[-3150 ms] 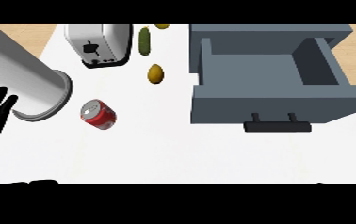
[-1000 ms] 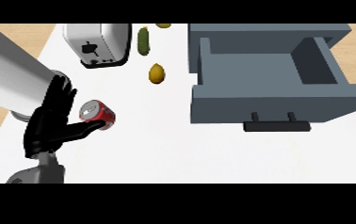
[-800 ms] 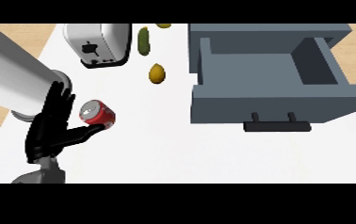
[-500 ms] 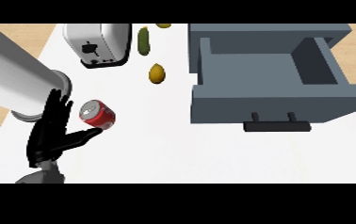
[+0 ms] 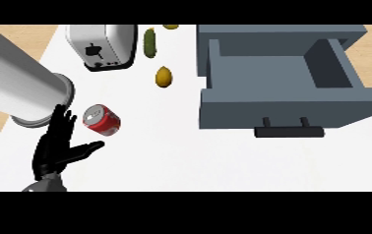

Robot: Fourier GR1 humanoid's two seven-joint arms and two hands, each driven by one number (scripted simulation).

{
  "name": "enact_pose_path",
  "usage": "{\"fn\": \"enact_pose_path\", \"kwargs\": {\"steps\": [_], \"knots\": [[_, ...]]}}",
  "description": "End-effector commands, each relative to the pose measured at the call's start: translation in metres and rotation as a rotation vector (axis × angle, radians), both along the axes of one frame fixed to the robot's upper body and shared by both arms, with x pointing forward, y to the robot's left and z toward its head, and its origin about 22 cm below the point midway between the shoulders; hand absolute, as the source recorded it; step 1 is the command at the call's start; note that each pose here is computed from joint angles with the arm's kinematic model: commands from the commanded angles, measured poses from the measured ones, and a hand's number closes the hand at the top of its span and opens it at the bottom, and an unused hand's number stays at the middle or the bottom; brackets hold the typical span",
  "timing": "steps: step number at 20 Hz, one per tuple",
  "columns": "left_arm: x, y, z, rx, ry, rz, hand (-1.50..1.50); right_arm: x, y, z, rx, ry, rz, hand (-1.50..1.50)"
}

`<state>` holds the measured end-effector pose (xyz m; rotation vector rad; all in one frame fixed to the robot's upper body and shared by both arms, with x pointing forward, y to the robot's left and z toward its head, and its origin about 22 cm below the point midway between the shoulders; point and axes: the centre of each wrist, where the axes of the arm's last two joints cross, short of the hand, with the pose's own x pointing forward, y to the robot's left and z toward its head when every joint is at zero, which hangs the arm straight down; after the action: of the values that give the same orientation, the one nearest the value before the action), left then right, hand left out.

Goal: Pick up the can, place it into the drawer and close the drawer

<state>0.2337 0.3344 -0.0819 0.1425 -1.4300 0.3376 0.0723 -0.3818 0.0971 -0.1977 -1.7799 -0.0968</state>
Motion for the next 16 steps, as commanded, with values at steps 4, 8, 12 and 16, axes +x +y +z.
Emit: {"fn": "enact_pose_path", "kwargs": {"steps": [4,8,12,16], "knots": [[0.016,-0.016,-0.017,-0.050,0.026,0.000,-1.50,-0.002,0.007,0.022,-0.007,0.004,0.018,-1.50],[0.022,-0.011,-0.032,-0.071,0.024,-0.016,-1.50,0.003,0.008,0.026,0.012,0.000,-0.002,-1.50],[0.034,-0.018,-0.040,-0.089,0.013,-0.028,-1.50,-0.006,-0.015,0.021,-0.006,0.015,0.001,-1.50],[0.029,-0.009,-0.047,-0.151,0.006,-0.008,-1.50,-0.013,0.002,0.011,0.002,-0.003,0.001,-1.50]]}}
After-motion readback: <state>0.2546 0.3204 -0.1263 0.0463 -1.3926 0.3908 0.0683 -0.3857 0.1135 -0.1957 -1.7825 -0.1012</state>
